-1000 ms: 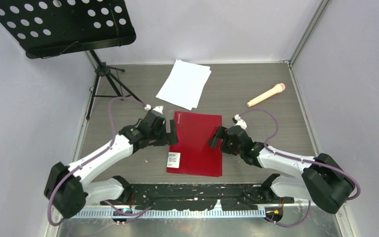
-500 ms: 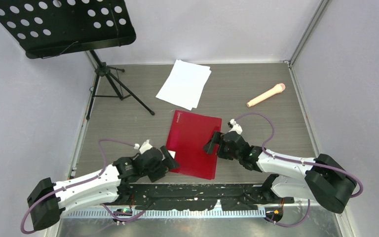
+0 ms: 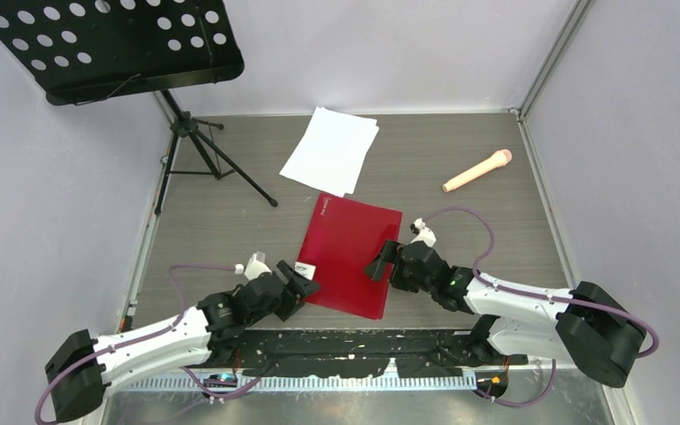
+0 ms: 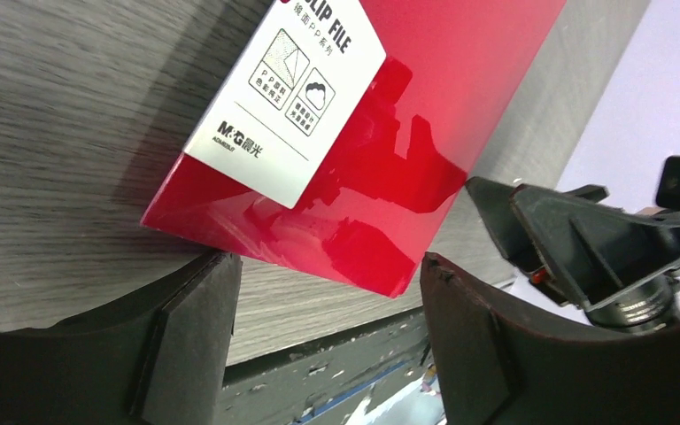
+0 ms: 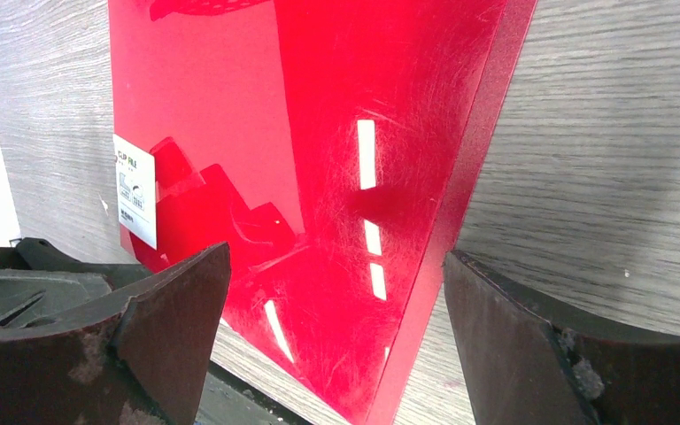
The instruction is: Put the files into the folder
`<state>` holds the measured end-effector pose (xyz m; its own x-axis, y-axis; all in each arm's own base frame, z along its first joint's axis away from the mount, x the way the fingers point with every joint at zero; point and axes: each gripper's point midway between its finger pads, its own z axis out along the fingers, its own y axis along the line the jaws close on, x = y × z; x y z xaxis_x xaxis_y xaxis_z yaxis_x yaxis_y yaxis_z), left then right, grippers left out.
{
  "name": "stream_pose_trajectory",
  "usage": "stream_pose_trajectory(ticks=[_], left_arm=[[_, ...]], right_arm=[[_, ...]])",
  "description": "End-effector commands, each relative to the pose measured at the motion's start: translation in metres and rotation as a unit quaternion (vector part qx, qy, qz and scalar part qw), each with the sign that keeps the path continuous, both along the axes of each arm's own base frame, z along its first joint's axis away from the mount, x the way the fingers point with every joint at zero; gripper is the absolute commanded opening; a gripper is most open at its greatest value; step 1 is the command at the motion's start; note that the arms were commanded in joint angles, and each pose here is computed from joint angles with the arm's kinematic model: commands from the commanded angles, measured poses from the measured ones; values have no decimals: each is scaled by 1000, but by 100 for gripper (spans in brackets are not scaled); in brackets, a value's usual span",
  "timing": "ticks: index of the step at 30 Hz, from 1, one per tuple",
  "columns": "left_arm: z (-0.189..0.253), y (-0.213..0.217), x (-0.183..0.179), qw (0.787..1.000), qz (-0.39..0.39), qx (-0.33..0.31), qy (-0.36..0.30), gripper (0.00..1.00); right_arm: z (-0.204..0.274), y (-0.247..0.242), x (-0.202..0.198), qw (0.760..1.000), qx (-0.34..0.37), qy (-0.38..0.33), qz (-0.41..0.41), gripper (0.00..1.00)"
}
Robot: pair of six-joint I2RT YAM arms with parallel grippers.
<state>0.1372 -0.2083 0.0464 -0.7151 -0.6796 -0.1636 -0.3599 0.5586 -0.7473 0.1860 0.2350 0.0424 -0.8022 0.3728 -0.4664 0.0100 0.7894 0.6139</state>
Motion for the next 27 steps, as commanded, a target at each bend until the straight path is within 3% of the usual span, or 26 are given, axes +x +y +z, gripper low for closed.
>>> stream_pose_trajectory(ticks=[1, 4, 13, 19, 21, 27], left_arm=[[18, 2, 17, 997, 41, -41, -49, 64], [20, 7, 21, 995, 55, -50, -62, 53], [23, 8, 29, 991, 77, -74, -82, 34], [27, 6, 32, 989, 85, -87, -80, 13], [28, 7, 33, 989, 88, -89, -78, 0], [29, 8, 34, 986, 102, -113, -69, 0]], right_arm=[[-12, -11, -9, 1000, -22, 18, -6, 95], [-9, -10, -9, 1000, -21, 15, -4, 95], [-3, -4, -7, 1000, -12, 10, 4, 95], [7, 1, -7, 1000, 19, 1, 4, 95], [11, 2, -8, 999, 34, -2, 3, 95], [17, 1, -10, 998, 63, -5, -6, 95]])
